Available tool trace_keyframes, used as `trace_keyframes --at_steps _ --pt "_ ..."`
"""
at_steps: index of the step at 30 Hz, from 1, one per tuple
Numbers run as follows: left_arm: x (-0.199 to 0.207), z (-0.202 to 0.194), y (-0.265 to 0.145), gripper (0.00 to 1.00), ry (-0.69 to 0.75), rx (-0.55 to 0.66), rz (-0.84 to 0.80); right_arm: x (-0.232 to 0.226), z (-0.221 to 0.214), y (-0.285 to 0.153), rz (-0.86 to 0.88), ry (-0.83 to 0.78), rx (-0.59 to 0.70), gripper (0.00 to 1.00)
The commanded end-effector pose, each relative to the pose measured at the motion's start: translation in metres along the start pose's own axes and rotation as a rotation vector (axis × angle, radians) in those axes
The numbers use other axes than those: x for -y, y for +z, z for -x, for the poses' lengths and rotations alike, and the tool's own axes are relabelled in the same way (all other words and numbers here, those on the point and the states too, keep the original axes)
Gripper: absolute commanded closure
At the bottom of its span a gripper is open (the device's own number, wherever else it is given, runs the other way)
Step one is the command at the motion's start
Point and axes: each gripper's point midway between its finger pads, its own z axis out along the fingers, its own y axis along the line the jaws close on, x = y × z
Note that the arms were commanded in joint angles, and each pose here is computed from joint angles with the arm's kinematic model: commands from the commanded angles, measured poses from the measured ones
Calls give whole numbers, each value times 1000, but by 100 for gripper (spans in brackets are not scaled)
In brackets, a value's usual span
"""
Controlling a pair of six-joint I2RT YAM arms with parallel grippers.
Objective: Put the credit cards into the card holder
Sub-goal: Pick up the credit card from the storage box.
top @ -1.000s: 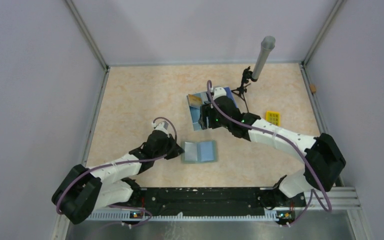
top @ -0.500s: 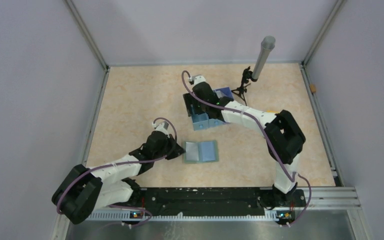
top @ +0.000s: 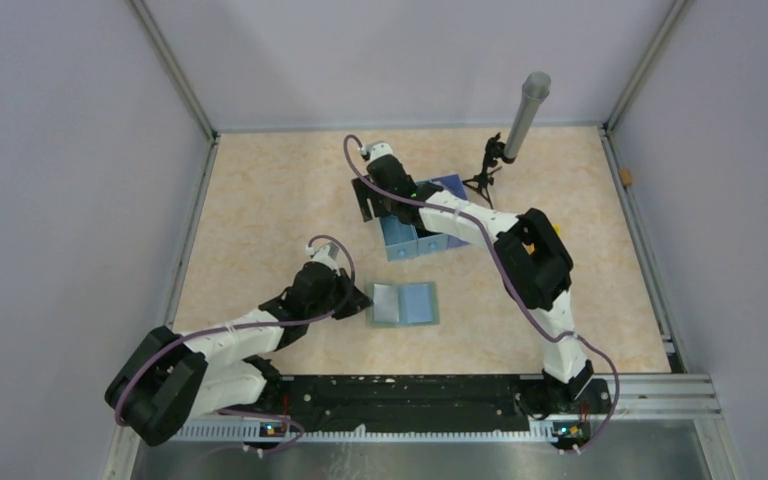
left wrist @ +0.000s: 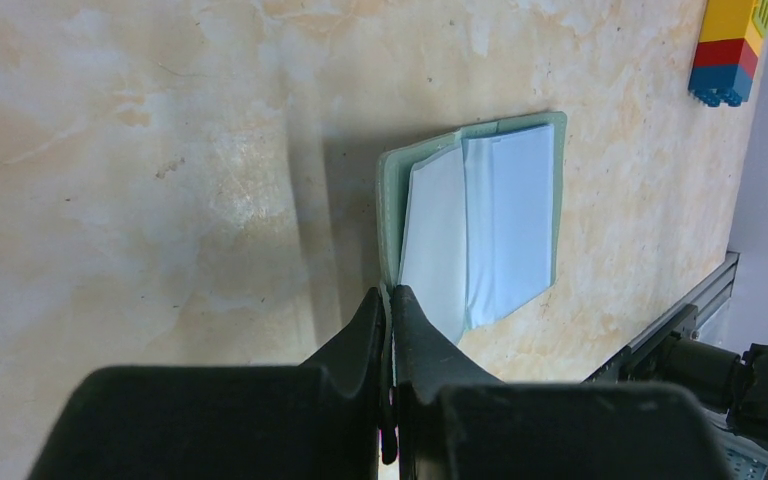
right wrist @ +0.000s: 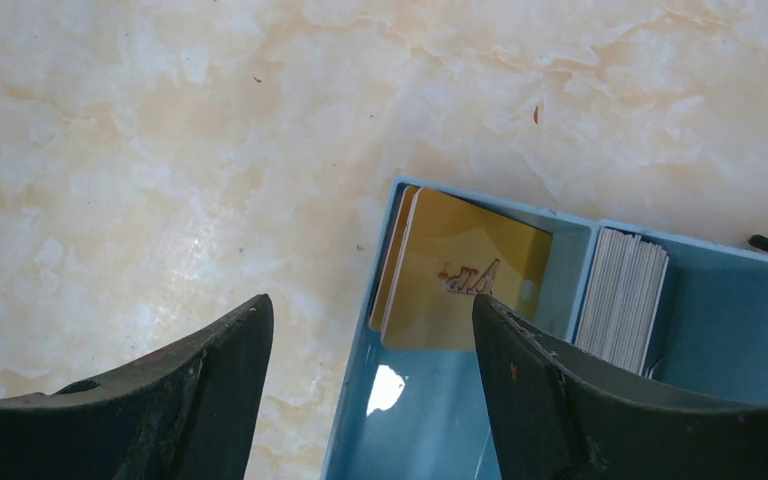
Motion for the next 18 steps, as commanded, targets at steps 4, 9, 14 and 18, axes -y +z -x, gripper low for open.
trace_keyframes --at_steps 4,9,14,18 --pt "4 4 2 100 -6 15 -23 -4 19 9 19 2 25 32" --pt "5 4 3 100 -6 15 -23 -6 23 6 32 10 29 40" --pt "4 4 3 100 -6 11 -21 -10 33 -1 50 19 56 45" --pt "4 3 3 100 -7 9 -21 -6 30 5 31 5 46 49"
